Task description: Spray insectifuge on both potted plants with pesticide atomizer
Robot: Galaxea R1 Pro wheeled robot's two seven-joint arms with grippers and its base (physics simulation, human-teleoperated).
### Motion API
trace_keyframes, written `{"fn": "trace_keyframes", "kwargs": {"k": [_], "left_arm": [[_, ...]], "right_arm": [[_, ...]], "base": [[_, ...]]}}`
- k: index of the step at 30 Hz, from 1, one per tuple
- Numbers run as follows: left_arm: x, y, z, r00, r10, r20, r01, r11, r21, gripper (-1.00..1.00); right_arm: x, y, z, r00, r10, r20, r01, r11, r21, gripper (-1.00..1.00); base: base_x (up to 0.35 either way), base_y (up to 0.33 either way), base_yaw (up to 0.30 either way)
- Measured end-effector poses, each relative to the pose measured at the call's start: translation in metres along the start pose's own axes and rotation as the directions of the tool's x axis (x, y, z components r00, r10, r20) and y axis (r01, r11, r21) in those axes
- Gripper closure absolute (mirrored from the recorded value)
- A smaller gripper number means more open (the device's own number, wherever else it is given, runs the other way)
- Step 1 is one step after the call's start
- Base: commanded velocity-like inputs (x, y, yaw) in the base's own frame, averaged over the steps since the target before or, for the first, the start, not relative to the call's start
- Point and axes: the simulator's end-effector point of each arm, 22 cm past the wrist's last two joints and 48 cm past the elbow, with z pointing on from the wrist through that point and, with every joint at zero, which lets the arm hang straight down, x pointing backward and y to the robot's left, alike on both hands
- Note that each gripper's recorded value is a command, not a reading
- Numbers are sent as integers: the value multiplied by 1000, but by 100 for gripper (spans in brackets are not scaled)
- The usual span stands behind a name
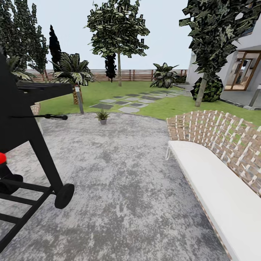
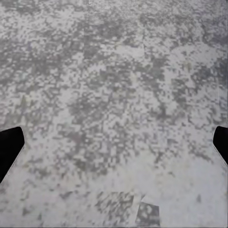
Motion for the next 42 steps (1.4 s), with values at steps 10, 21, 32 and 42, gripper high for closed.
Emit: {"fn": "trace_keyframes", "kwargs": {"k": [10, 21, 32, 42], "left_arm": [[0, 0, 0, 1000, 0, 1, 0, 1000, 0, -100], [0, 0, 0, 1000, 0, 0, 0, 1000, 0, -100], [0, 0, 0, 1000, 0, 0, 0, 1000, 0, -100], [0, 0, 0, 1000, 0, 0, 0, 1000, 0, -100]], "right_arm": [[0, 0, 0, 1000, 0, 0, 0, 1000, 0, -100], [-2, 0, 0, 1000, 1, 4, -1, 1000, 1, -100], [-2, 0, 0, 1000, 1, 5, -1, 1000, 1, -100], [-2, 0, 0, 1000, 1, 5, -1, 1000, 1, -100]], "base": [[340, 0, 0], [340, 0, 0], [340, 0, 0], [340, 0, 0]]}}
